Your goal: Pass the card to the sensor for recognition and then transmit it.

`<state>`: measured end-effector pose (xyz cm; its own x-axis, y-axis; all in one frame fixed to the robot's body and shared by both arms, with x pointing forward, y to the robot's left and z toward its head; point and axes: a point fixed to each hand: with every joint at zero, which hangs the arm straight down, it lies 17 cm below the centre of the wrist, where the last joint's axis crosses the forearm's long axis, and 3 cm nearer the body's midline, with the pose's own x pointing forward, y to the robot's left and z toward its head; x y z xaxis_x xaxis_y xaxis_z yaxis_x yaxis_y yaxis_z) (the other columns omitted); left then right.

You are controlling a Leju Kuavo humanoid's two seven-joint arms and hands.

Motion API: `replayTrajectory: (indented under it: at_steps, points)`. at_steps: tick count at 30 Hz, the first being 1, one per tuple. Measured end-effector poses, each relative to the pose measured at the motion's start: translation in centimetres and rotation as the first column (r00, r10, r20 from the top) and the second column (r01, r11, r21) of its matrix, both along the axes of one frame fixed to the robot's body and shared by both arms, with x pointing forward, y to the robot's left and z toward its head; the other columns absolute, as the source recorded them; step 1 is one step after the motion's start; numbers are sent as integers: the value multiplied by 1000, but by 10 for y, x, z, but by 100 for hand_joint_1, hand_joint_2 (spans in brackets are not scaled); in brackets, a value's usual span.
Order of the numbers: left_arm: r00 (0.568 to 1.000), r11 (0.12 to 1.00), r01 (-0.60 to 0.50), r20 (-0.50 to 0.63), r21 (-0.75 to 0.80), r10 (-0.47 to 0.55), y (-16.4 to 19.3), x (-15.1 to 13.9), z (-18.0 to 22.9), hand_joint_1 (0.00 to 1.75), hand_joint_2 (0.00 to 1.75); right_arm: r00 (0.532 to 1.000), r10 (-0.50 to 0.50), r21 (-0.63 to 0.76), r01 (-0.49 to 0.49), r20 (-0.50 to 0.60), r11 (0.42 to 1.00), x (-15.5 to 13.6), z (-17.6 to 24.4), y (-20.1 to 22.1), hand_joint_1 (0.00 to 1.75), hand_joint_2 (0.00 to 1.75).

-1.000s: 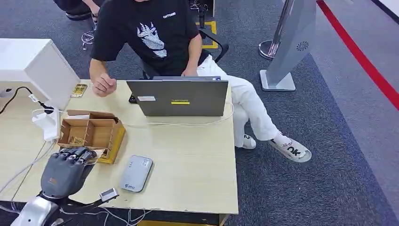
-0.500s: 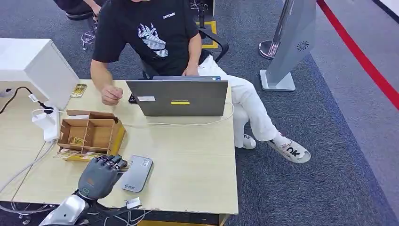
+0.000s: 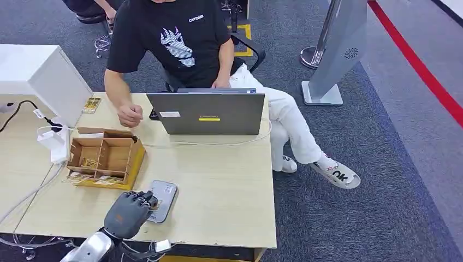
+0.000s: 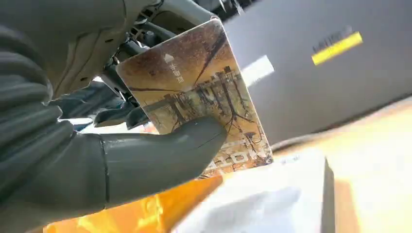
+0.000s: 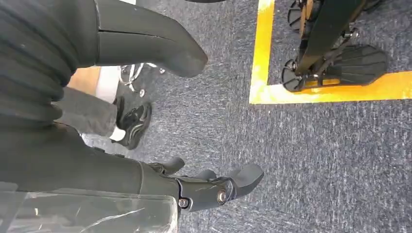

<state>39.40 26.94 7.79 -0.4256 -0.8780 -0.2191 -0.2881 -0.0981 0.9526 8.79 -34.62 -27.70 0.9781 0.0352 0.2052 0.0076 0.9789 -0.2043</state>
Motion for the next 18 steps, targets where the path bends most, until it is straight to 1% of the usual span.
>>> replayTrajectory:
  at_steps: [2, 6, 12, 13, 16, 18]
  points:
    - [1000, 1000, 6, 7, -7, -5, 2, 2, 1, 175, 175, 1000, 6, 5, -6, -1, 1000, 0, 0, 1, 0, 175]
    - [998, 999, 6, 62, -46, -3, 8, 12, 20, 175, 175, 1000, 10, 6, -10, -2, 1000, -1, 0, 1, 0, 175]
    - [995, 998, 0, 97, -55, 6, 16, 28, 40, 175, 175, 1000, 11, 4, -11, -3, 1000, -1, 0, 1, 0, 175]
    - [994, 998, -11, 112, -64, 19, 22, 34, 49, 175, 175, 1000, 13, 4, -13, -4, 1000, -1, 0, 1, 0, 175]
    - [980, 995, -54, 189, -85, 69, 48, 67, 101, 175, 175, 1000, 21, 4, -21, -3, 1000, 0, 0, 1, 0, 175]
    - [968, 993, -75, 231, -91, 94, 62, 81, 128, 175, 175, 1000, 27, 2, -27, -5, 1000, -1, 0, 1, 0, 175]
